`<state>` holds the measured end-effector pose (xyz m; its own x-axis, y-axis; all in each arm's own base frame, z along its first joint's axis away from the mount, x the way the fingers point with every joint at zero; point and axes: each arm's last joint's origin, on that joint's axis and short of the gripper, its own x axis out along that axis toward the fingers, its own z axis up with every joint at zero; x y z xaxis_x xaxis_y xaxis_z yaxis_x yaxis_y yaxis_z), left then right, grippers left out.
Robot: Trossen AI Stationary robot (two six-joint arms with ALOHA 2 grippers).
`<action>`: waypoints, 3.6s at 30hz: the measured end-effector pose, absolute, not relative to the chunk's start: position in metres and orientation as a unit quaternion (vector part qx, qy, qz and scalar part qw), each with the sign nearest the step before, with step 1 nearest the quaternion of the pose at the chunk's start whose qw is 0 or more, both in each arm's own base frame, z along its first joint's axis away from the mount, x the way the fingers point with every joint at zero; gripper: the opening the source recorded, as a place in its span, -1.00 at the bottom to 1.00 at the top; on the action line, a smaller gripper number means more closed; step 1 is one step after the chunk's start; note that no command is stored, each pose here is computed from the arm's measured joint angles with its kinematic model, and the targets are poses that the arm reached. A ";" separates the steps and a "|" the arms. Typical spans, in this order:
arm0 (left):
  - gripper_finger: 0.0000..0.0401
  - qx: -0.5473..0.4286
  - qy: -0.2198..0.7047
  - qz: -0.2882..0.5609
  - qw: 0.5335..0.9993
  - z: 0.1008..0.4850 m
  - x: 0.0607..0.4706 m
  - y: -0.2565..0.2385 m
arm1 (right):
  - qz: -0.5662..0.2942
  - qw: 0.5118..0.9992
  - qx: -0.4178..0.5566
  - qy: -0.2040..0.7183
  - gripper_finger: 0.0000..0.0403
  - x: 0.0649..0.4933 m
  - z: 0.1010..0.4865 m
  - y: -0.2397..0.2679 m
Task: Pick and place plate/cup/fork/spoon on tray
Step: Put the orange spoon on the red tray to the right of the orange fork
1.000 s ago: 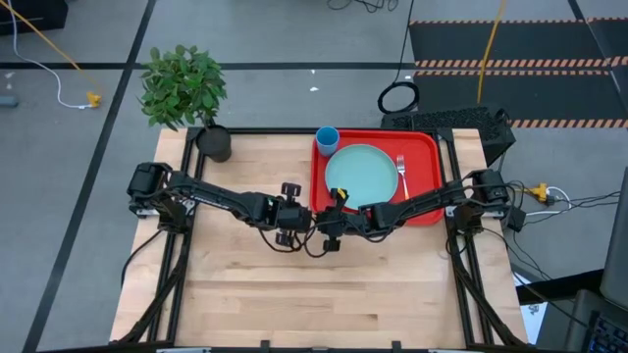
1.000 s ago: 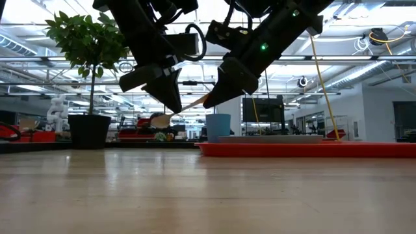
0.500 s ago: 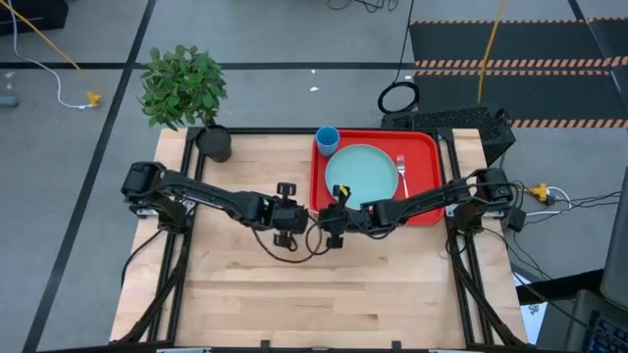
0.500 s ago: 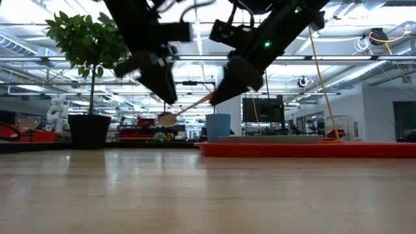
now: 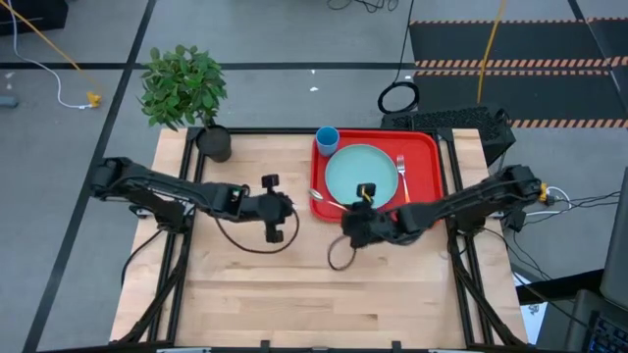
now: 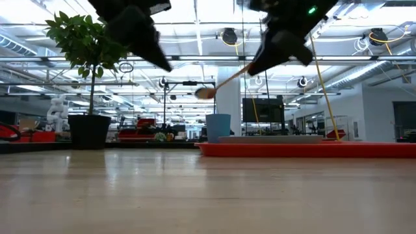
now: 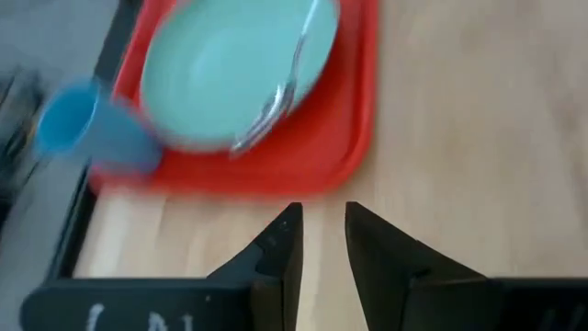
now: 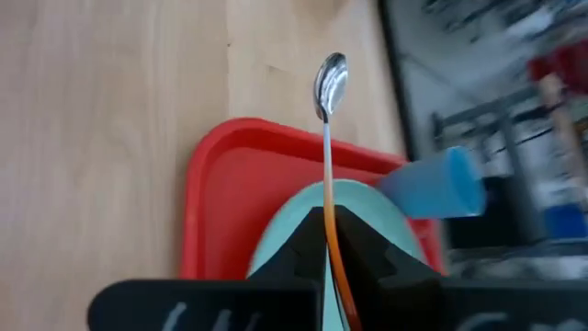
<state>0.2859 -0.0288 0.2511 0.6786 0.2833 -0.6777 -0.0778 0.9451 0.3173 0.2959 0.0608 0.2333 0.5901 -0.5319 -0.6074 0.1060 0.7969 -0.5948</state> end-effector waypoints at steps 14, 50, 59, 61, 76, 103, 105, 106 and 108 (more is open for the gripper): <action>-0.56 -0.104 0.185 0.029 0.977 0.245 0.288 0.022 | -0.273 0.769 -0.468 0.339 -1.00 0.267 0.248 0.113; 0.24 -0.366 0.194 0.031 0.909 0.216 0.291 0.061 | -0.245 0.616 -0.652 0.368 -1.00 0.274 0.169 0.121; 0.07 -0.370 0.188 0.023 0.910 0.211 0.297 0.062 | -0.248 0.624 -0.645 0.364 -1.00 0.279 0.171 0.119; 0.00 -0.375 0.189 0.025 0.907 0.210 0.297 0.062 | -0.239 0.627 -0.646 0.364 -1.00 0.280 0.171 0.118; -0.59 -0.390 0.188 0.029 0.901 0.211 0.298 0.059 | -0.253 0.625 -0.637 0.373 -1.00 0.285 0.172 0.108; -0.98 -0.331 0.131 -0.002 0.935 0.223 0.301 0.064 | -0.283 0.710 -0.561 0.318 -0.59 0.295 0.183 0.105; -0.98 -0.321 0.120 -0.006 0.939 0.225 0.302 0.063 | -0.293 0.724 -0.544 0.306 -0.48 0.296 0.185 0.106; -0.98 -0.318 0.115 -0.008 0.941 0.226 0.302 0.063 | -0.298 0.731 -0.535 0.300 -0.43 0.297 0.187 0.106; -0.99 -0.311 0.110 -0.012 0.944 0.227 0.302 0.062 | -0.307 0.745 -0.517 0.289 -0.34 0.297 0.188 0.106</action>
